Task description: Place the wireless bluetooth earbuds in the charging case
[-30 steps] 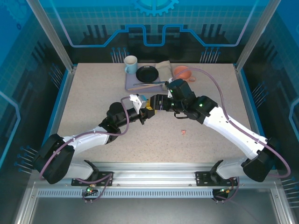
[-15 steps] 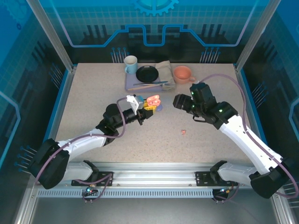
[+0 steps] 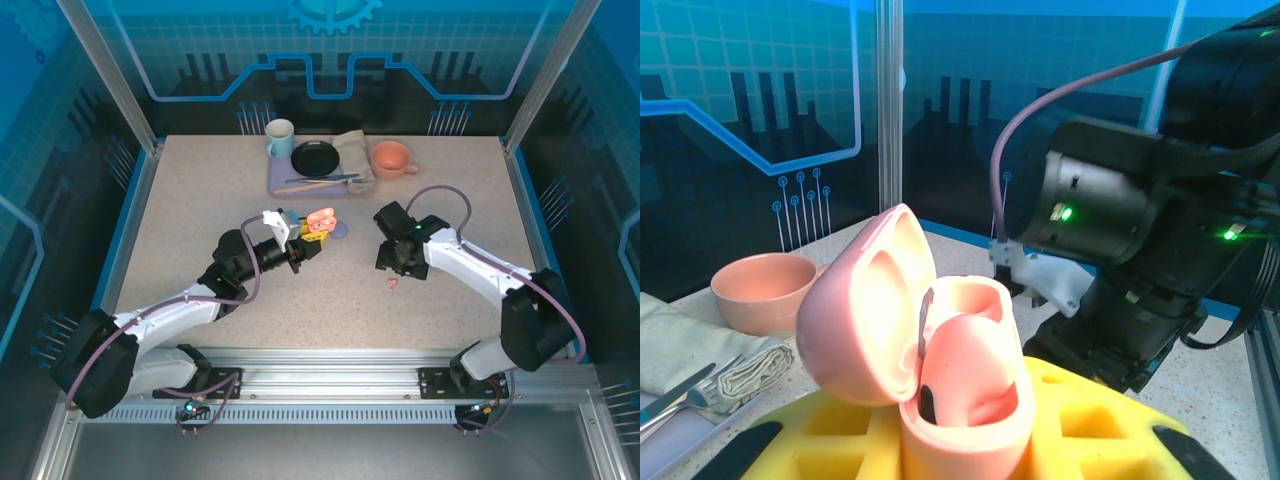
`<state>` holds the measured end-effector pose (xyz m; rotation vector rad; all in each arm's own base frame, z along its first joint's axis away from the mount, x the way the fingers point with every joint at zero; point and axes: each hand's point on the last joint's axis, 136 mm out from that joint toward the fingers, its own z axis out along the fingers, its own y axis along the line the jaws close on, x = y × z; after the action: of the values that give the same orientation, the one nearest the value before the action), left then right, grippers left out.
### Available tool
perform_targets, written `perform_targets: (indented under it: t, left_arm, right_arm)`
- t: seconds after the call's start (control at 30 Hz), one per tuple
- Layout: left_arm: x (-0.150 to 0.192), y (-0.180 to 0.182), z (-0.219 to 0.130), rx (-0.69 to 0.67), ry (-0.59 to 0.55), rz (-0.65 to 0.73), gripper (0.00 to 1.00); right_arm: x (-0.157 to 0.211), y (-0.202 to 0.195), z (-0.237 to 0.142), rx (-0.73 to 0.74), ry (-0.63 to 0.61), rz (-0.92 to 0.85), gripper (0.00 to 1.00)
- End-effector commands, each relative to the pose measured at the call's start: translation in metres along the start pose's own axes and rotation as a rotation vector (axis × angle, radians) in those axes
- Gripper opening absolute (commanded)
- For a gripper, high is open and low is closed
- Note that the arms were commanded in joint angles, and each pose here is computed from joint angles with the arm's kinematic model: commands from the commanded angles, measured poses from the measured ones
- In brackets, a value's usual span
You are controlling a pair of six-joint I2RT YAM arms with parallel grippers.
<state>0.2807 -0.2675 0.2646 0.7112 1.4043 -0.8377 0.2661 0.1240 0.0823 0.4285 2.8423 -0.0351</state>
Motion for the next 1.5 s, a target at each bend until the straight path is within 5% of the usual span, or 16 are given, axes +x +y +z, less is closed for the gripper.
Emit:
perform_targets:
  t: [0.0,0.53,1.47]
  left_arm:
    - [-0.006,0.003,-0.005,-0.019,-0.024,0.034,0.00]
    - [-0.004,0.005,-0.006,-0.022,-0.023,0.037,0.00]
    - [-0.005,0.006,-0.003,-0.020,-0.021,0.035,0.00]
  right_arm:
    - [0.002,-0.005,0.014,0.058,0.030,0.007,0.69]
    - [0.018,0.012,0.058,0.100,0.116,-0.042,0.59]
    - [0.022,-0.001,0.064,0.111,0.115,-0.021,0.41]
